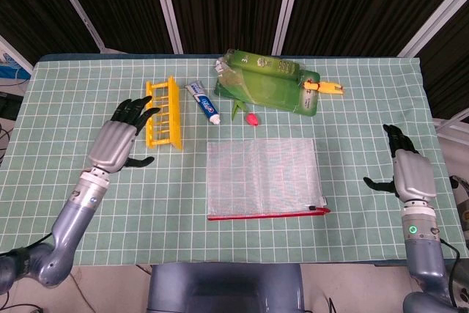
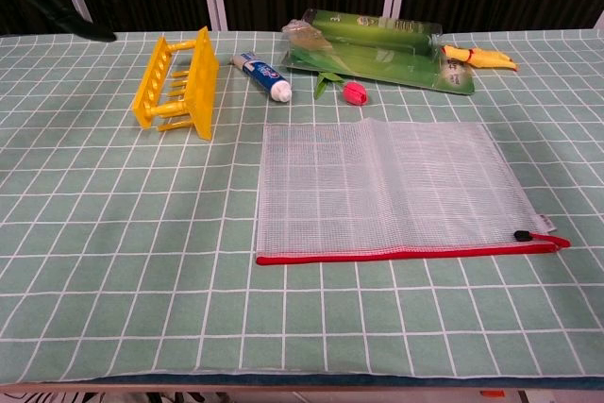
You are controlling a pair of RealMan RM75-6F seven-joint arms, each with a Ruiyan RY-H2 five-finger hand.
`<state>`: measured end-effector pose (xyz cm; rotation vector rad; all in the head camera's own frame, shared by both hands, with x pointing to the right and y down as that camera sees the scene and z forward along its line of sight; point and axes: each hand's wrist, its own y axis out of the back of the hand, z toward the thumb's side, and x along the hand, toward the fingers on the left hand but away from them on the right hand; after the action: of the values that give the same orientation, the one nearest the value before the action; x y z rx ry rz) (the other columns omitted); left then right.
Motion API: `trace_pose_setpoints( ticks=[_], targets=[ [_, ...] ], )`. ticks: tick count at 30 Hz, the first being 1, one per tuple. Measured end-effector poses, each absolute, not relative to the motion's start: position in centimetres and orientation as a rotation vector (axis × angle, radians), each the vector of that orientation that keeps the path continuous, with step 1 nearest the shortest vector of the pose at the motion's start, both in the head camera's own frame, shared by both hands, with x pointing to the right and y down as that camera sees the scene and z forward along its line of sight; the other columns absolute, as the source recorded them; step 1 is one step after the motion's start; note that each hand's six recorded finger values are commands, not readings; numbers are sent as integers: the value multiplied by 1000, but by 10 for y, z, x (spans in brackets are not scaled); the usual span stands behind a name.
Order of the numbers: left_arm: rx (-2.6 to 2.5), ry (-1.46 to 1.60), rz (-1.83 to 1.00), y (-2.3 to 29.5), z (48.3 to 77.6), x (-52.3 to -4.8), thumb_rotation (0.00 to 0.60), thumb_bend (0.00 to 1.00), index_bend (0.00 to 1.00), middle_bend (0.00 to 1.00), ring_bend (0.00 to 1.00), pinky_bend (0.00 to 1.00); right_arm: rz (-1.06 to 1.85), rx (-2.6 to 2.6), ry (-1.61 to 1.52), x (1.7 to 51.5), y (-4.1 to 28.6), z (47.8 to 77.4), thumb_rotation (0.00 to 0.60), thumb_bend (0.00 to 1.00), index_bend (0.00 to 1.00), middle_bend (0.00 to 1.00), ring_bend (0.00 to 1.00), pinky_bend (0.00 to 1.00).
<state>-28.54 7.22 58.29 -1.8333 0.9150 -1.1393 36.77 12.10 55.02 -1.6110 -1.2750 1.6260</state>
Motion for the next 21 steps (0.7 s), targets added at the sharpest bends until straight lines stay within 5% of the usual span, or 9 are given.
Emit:
trace_pose_setpoints(
  ticks=[7, 14, 21],
  targets=[
    [-1688, 915, -1205, 118, 569, -358, 600, 49, 0, 0, 0, 0, 1571, -1541, -1193, 388, 144, 537, 600, 60, 0, 0, 0, 236],
    [-1582, 984, -1322, 177, 555, -445, 600, 48, 0, 0, 0, 0, 1559, -1441, -1185, 444, 188, 519, 600, 51, 0, 0, 0, 220],
    [-1554, 1054, -1320, 200, 544, -479, 600, 48, 0, 0, 0, 0, 1553, -1369, -1214, 484, 218, 503, 600, 50, 0, 0, 0, 220]
  ],
)
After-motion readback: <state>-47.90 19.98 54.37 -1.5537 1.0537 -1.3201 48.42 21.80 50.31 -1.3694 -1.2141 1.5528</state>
